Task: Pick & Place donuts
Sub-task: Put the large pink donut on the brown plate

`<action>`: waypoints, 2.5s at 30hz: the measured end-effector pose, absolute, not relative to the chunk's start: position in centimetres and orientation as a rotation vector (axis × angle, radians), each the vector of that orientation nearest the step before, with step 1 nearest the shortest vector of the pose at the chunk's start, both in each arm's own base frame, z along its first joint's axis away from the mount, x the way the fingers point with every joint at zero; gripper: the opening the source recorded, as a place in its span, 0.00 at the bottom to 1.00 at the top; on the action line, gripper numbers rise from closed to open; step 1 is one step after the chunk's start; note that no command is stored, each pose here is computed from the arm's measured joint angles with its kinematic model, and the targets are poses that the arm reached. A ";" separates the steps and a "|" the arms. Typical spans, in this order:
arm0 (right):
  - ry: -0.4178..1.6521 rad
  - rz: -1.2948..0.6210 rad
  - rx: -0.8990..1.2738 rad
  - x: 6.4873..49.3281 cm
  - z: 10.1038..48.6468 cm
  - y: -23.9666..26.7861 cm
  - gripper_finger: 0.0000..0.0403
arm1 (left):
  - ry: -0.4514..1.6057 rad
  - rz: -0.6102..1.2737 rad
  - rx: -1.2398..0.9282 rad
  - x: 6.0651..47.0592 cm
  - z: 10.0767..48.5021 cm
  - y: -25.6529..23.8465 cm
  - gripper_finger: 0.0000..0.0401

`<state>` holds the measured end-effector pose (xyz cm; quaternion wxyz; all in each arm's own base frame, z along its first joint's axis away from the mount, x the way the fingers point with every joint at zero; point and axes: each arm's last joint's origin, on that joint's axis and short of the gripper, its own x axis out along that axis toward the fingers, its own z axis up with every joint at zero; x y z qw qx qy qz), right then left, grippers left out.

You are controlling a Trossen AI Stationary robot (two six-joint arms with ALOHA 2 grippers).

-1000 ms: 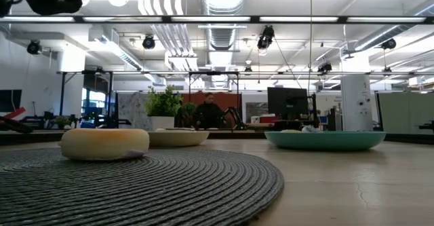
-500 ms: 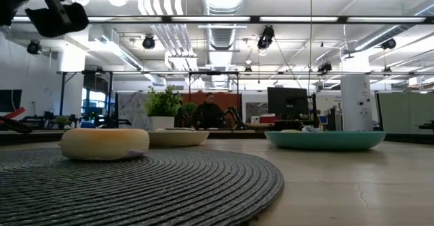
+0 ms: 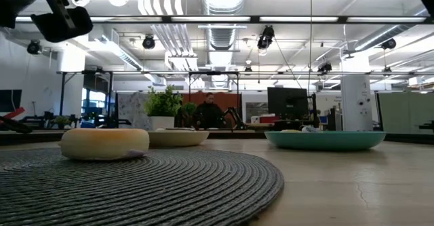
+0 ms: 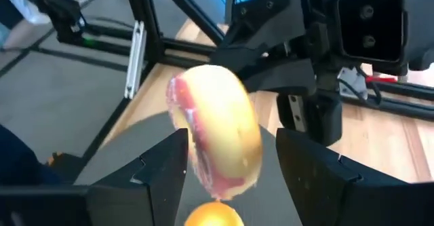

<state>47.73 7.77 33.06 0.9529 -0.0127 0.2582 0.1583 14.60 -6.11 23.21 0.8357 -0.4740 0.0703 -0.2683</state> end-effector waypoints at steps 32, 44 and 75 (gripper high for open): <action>0.617 0.319 0.039 47.8 32.2 6.1 0.11 | 0.109 -0.416 -1.005 15.0 22.9 -5.2 0.25; 0.789 -0.082 0.215 47.1 30.9 0.6 0.07 | 0.336 -0.052 -0.924 12.9 20.0 -3.9 0.34; 0.876 -0.400 0.634 51.8 18.2 -13.0 0.10 | 0.233 0.033 -0.845 12.2 23.0 -3.3 0.34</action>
